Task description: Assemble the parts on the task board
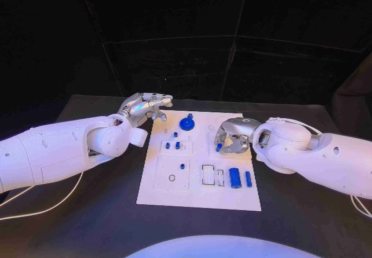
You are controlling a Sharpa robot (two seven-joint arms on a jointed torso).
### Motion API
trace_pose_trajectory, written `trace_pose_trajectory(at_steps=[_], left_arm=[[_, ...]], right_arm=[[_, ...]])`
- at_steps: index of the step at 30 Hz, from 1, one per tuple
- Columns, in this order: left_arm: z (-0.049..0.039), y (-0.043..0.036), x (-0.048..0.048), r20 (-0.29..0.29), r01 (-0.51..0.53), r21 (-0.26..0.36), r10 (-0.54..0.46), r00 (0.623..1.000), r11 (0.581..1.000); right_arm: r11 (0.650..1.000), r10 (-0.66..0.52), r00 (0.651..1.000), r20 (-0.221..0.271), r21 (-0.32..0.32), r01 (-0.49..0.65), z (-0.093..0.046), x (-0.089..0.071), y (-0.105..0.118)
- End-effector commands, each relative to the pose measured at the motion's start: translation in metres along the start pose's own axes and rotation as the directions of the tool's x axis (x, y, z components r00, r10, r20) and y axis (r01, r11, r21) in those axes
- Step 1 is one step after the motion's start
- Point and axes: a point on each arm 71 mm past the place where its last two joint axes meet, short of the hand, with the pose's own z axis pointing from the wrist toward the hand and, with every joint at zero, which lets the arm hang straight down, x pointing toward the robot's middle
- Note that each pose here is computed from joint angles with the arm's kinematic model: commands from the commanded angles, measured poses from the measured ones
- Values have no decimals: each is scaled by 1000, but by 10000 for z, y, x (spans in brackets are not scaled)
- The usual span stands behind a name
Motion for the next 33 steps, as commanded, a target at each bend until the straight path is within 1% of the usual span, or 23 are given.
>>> trace_pose_trajectory(at_steps=[1, 13, 19, 25, 30, 33], left_arm=[[4, -10, 7, -12, 2, 7, -2, 1000, 1000], [-1, -8, -1, -11, 2, 5, -2, 1000, 1000], [-3, -7, -2, -11, 2, 3, -2, 1000, 1000], [-8, -7, -6, -10, 2, 2, -1, 1000, 1000], [-13, -9, -15, -7, 1, 2, -1, 1000, 1000], [-16, -9, -18, -6, 1, 2, -1, 1000, 1000]], right_arm=[[1000, -13, 1000, -16, -5, 13, 23, 10, 12], [1000, -9, 1000, 1, -7, 9, 74, 13, 41], [1000, -28, 999, 22, 13, 28, 90, 5, 31], [999, -37, 997, 63, 14, 36, 77, -18, 46], [999, -20, 991, 130, -24, 24, 10, -66, 117], [999, -7, 987, 159, -43, 14, -43, -92, 152]])
